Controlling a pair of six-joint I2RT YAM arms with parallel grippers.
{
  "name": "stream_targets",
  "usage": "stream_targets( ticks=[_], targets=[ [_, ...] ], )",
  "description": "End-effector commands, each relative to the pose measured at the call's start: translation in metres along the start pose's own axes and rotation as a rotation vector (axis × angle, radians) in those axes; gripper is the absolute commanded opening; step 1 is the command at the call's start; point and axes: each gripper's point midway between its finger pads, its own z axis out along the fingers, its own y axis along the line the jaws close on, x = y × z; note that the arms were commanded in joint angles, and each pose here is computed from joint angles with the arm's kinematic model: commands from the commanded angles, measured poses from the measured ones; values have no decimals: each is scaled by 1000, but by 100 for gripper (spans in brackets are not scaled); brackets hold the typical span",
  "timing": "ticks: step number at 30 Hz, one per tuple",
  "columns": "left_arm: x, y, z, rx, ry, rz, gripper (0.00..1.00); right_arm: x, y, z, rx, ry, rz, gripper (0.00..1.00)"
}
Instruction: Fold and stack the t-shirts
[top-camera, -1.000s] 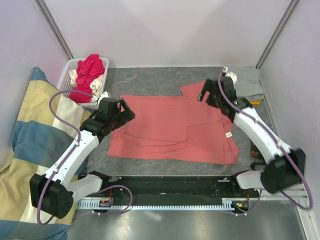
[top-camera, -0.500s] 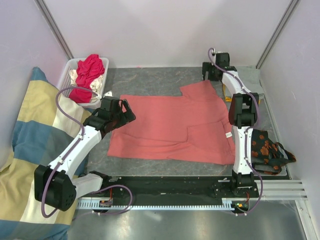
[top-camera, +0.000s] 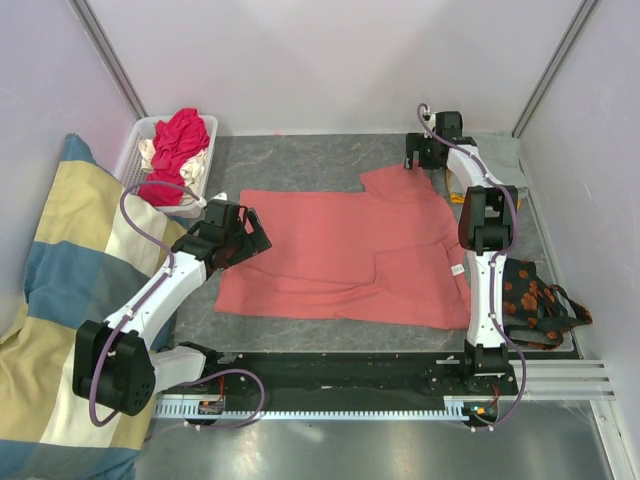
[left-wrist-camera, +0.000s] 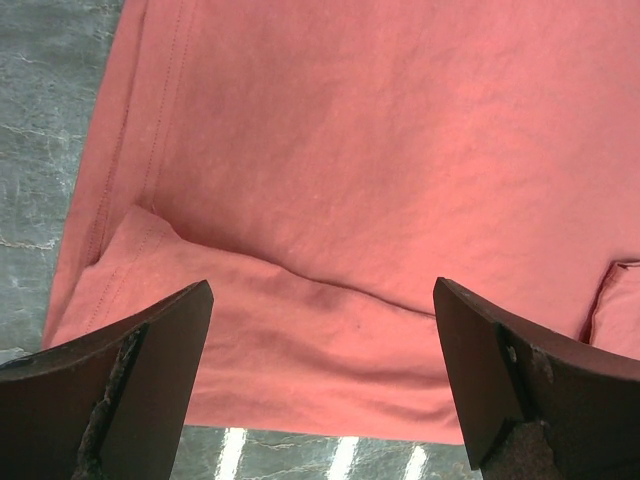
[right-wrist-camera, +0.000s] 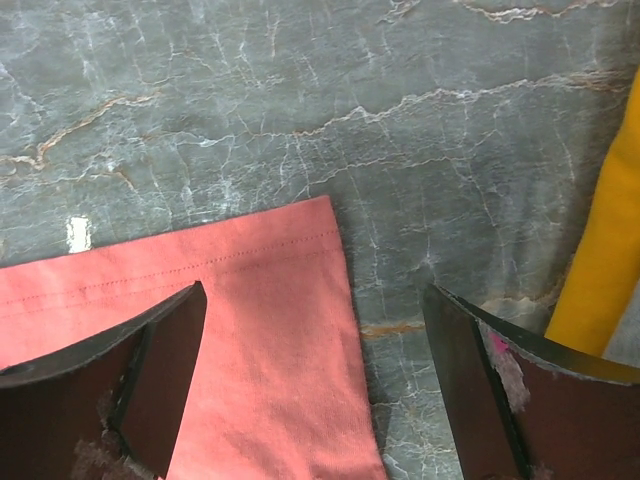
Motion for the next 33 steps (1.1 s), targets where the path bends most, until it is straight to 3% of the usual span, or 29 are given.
stream_targets(
  ticks=[1,7,19,22,25,26,28,32,33],
  targets=[
    [-9,-2,-1,25,-38,14,100,15,19,7,-99,44,5,96],
    [-10,2,-1,20,-43,16,100,25,22,17,-129,73,6,86],
    [-19,4,8,8,-30,-11,100,46,45,34,-194,133,-20,79],
    [-21,2,9,12,-33,-15,100,49,47,33,-195,146,-20,68],
    [-27,0,13,9,-41,-12,100,54,47,34,-191,156,-27,41],
    [-33,-1,13,9,-54,-12,100,55,45,34,-192,158,-43,16],
    [-49,-2,18,-8,-74,-12,100,58,43,35,-181,167,-47,0],
    [-92,-8,33,-21,-103,-31,100,63,41,37,-174,177,-51,0],
    [-119,-18,28,-6,-149,-37,100,61,41,37,-174,173,-52,0]
  ],
)
